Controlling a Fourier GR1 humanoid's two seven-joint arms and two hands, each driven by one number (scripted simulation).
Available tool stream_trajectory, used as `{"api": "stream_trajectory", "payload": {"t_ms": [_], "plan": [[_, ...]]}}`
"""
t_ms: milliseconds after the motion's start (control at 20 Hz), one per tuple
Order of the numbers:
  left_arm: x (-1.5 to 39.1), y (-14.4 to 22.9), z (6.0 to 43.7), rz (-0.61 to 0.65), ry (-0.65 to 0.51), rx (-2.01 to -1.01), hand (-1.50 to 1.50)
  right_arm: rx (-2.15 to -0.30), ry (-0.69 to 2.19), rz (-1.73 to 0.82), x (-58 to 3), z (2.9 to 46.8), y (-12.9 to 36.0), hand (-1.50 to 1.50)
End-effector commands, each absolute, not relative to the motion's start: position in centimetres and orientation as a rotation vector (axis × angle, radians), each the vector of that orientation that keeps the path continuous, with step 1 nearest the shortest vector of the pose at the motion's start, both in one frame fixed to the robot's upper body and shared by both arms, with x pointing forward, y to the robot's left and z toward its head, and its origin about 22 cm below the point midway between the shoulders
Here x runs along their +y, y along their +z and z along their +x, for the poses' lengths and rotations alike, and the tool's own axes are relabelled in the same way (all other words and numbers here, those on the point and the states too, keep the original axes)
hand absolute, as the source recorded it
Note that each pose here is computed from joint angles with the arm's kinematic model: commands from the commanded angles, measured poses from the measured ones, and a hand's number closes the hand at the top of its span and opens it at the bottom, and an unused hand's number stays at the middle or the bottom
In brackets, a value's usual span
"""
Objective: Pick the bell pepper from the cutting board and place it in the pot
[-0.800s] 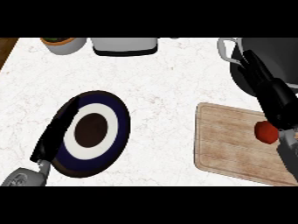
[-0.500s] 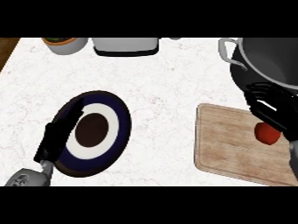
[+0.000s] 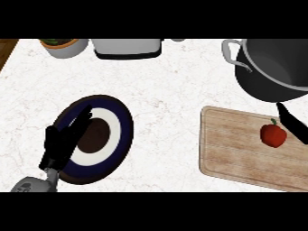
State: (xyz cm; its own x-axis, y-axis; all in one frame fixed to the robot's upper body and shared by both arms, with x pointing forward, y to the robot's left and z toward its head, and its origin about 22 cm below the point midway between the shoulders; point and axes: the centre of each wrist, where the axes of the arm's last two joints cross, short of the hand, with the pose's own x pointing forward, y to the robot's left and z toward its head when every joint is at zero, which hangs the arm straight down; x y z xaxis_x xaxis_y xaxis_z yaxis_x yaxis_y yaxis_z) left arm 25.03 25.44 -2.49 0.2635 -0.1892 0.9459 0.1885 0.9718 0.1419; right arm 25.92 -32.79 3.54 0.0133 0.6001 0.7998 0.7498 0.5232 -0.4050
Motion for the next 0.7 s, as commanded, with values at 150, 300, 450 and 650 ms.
{"api": "stream_trajectory", "payload": {"t_ms": [150, 300, 450, 650], "plan": [[25.7, -2.5, 25.1, -0.044, -0.282, -1.255, 0.00, -1.550, -0.188, -1.178, -29.0, 22.5, 4.2, -1.50], [24.2, -2.4, 24.5, -0.040, -0.277, -1.276, 0.00, -1.368, -0.179, -1.146, -30.7, 23.1, 6.2, -1.50], [24.9, -1.4, 26.1, -0.036, -0.277, -1.268, 0.00, -1.290, -0.224, -1.086, -30.5, 23.1, 9.3, -1.50], [23.9, -0.8, 25.6, -0.067, -0.280, -1.279, 0.00, -1.211, -0.290, -1.000, -30.0, 23.9, 11.8, -1.50]]}}
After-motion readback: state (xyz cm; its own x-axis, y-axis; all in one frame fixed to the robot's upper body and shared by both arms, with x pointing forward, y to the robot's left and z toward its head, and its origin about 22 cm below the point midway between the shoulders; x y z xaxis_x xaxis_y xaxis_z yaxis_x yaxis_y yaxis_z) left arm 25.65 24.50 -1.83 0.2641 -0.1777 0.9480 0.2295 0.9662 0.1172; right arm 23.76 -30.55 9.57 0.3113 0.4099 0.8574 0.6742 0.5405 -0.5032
